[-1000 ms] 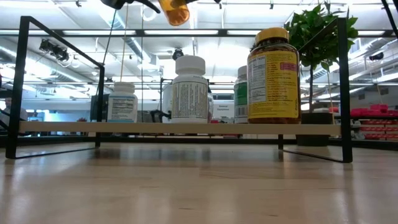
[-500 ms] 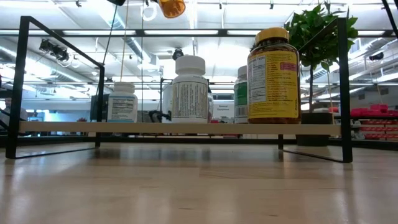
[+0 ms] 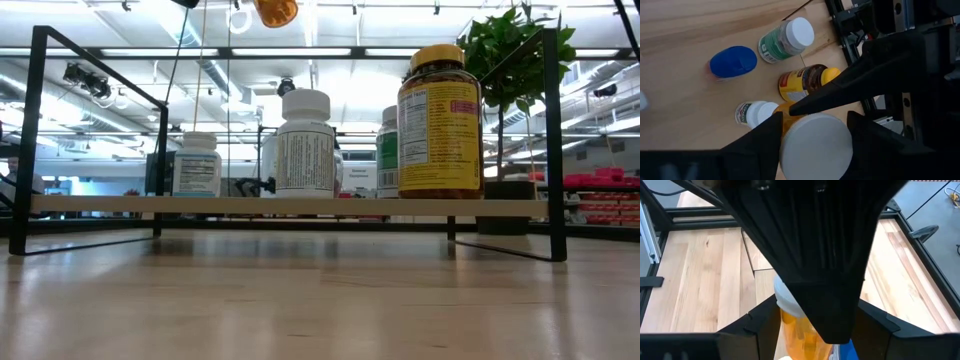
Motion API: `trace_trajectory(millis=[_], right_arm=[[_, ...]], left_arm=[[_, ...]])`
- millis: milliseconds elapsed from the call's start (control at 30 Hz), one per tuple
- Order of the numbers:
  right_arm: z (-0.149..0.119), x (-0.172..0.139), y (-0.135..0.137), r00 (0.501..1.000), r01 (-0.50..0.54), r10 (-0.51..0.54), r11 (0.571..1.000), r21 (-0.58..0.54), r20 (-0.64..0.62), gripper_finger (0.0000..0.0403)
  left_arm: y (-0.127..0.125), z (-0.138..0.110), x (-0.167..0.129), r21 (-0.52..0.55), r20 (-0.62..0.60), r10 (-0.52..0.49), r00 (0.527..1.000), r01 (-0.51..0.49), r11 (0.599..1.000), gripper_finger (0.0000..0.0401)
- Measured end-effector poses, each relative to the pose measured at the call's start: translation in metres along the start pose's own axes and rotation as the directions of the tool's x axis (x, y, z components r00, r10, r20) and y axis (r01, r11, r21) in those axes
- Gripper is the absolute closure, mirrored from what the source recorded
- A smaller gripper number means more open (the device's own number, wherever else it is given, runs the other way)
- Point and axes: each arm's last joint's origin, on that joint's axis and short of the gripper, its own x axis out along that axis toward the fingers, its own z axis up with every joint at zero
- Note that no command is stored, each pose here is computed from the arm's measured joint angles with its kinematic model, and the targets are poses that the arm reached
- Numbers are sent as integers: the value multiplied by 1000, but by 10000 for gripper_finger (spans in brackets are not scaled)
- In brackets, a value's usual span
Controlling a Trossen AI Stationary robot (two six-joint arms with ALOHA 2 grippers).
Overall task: Pick and place medicine bottles onto shelf by color
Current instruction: Put the orange medicine bottle on the shelf
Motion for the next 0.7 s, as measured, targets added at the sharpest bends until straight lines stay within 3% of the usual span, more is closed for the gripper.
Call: trace_trajectory(millis=[267,700], right_arm=[[0,0,0,1000,2,-2,1000,-1,-1,195],[0,0,-1,1000,8,-8,1000,-3,-2,173]], left_arm=[[0,0,-1,15,-1,-3,1000,4,1000,181],[0,2,-9,39,3,-25,1000,25,999,190]])
